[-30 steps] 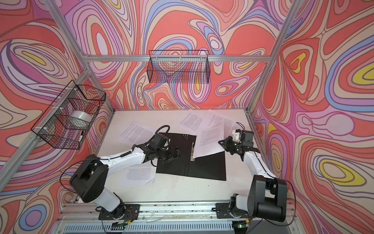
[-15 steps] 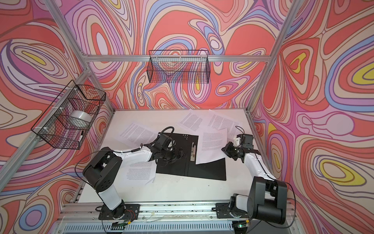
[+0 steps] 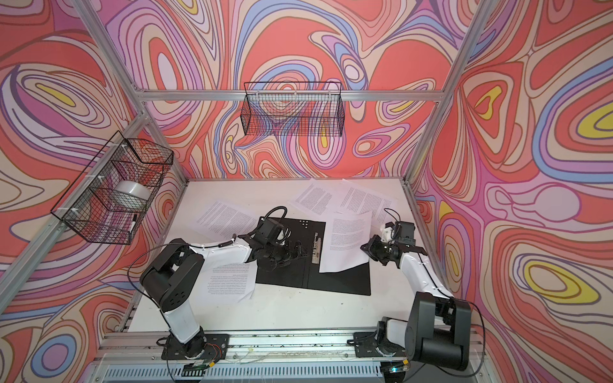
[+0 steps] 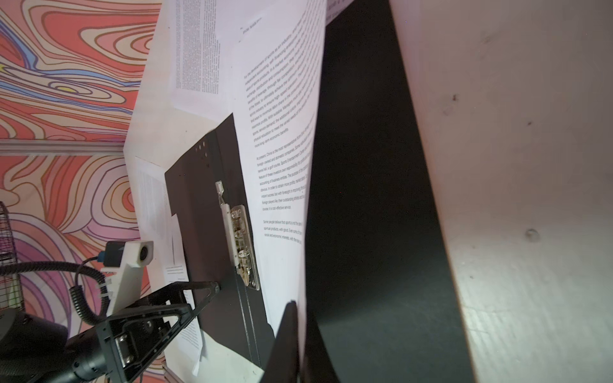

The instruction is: Put the files into the folder

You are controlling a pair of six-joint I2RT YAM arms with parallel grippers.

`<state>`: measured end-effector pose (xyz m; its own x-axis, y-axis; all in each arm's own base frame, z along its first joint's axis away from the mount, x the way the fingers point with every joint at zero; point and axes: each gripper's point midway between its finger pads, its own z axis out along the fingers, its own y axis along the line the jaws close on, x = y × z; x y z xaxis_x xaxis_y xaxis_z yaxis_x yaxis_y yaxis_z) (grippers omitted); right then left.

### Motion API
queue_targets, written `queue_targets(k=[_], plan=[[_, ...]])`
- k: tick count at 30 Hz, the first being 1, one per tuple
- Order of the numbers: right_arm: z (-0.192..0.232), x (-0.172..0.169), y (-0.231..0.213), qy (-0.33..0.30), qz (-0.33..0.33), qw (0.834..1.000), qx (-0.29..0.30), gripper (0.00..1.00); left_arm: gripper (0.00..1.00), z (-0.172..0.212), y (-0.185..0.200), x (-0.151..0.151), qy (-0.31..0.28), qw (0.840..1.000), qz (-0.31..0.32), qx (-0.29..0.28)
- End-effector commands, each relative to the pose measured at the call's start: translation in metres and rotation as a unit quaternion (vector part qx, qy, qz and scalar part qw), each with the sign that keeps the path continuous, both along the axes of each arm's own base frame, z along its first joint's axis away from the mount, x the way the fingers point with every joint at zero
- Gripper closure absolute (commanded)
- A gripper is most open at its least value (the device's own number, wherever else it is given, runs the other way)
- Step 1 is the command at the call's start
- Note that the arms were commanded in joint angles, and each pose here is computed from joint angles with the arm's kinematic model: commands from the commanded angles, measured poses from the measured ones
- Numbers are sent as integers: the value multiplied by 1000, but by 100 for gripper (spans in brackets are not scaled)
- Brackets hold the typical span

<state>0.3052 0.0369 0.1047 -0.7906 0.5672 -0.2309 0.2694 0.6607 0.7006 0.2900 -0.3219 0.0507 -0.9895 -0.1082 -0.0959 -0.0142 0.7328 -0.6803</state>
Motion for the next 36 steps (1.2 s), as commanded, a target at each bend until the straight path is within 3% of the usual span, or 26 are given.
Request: queue_targets(k=[1,10,26,36], plan=[[10,-8,11,-3,8,999,36,100,0,-41,18,-18,48,997,0,58],[15,-21,23,9,33,997,64,100,0,-50,19,-20,55,997,-1,61],[-23,-33,19,72,37,997,-8,100,0,-53,19,-18,60,996,-2,64],[-37,-32,26,89,55,994,-30,100,0,-66,45,-16,80,992,39,86]])
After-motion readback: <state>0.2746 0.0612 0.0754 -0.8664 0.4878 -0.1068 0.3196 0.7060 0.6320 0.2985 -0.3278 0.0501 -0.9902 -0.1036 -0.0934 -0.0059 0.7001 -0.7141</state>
